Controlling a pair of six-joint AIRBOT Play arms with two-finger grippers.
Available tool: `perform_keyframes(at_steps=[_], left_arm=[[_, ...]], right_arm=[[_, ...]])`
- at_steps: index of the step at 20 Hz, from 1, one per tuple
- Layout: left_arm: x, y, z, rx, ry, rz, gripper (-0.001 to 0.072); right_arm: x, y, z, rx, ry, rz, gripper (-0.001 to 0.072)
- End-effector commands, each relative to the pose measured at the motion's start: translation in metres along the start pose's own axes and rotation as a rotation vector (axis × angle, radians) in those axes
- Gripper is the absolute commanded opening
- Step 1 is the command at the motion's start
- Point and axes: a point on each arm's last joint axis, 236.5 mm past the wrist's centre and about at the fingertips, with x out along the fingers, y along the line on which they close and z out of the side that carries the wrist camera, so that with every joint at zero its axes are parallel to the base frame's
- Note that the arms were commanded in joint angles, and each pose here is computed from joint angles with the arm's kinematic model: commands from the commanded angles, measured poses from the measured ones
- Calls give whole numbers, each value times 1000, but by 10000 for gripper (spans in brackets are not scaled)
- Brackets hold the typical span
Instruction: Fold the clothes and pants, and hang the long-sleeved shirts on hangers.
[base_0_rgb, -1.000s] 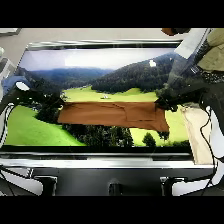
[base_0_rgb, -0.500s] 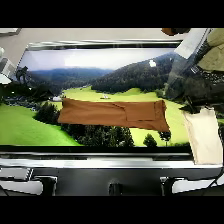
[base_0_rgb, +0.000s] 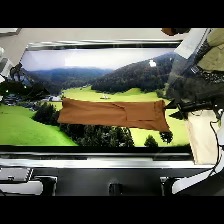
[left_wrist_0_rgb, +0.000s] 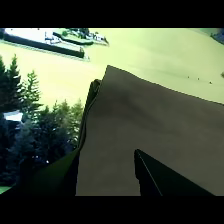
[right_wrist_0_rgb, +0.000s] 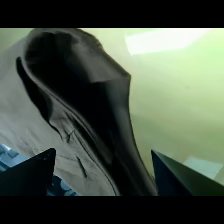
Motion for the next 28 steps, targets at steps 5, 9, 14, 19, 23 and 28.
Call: perform_keyframes(at_steps=[5,9,14,19,23,28], left_arm=[[-1,1,1,0,-4,3,411],[1,1,1,-1,-1,3,412],[5,-9,-1,-48,5,-45,280],[55,-74,-37,-78,135,-192,13],[123,-180,-83,-90,223,-349,12],[187,-323,-177,-138,346,-541,11]], right_arm=[[46,10,-13,-48,104,-19,673],[56,16,-16,-76,118,-39,318],[37,35,-15,-57,73,-41,30],[-26,74,-22,-83,-70,-131,30],[-79,102,-38,-139,-151,-216,30],[-124,138,-52,-190,-227,-240,30]])
